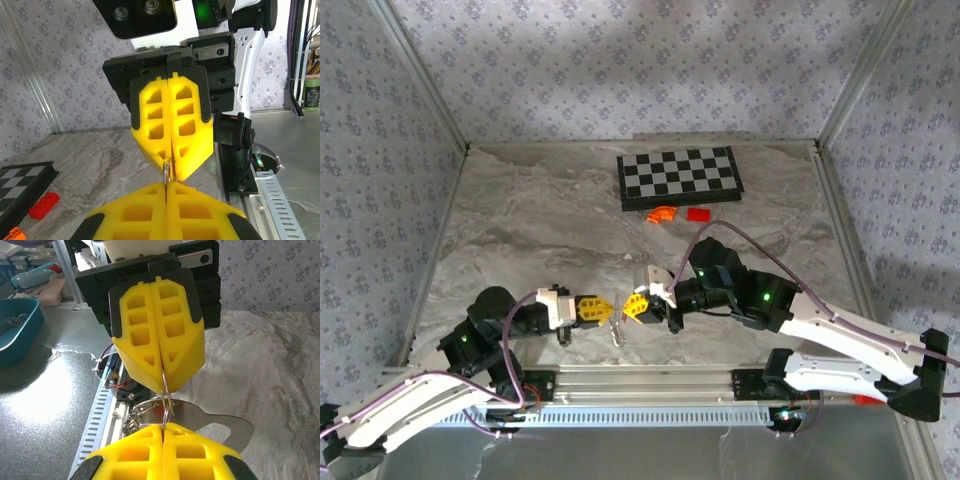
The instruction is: Put the keys on the keyring
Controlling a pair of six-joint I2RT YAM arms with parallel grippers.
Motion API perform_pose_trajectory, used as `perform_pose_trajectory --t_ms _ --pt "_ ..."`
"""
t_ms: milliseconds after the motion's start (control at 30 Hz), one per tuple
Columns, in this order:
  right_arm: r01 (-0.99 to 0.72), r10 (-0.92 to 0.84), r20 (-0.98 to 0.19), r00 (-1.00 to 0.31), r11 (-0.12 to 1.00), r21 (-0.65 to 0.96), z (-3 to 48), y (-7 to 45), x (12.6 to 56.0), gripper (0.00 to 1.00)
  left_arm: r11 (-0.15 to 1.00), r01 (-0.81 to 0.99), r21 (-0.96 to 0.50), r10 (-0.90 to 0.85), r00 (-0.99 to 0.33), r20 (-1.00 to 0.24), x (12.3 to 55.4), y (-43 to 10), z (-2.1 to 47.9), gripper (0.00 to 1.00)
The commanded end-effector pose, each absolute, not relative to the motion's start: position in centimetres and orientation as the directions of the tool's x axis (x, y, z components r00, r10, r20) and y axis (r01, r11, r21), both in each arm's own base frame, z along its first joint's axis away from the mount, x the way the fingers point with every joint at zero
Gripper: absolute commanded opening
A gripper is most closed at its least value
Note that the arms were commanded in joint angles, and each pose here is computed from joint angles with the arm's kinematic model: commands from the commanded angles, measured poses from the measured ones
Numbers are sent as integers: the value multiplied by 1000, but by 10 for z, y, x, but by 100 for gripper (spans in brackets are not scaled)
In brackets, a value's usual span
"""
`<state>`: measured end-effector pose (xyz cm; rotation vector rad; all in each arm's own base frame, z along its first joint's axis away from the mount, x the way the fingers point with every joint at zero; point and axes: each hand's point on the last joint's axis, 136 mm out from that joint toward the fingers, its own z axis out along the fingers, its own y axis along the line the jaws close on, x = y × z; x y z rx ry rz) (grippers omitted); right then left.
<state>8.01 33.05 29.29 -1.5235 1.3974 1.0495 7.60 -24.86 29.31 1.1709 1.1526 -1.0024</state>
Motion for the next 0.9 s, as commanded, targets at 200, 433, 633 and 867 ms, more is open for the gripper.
perform_pose_trajectory --t_ms 200,433,633,867 --pt "-990 -309 -941 135 -72 -119 317 332 80 0 132 981 142 43 138 -990 79 -254 299 0" --pt "-986 -347 -923 167 -63 -155 312 331 81 0 147 980 134 66 126 -990 83 -255 298 0" --pt "-979 -373 -905 203 -53 -197 310 332 81 0 149 980 128 78 117 -990 85 -256 297 0" --pt "-969 -400 -885 238 -43 -242 307 333 82 0 143 982 123 83 112 -990 84 -257 296 0"
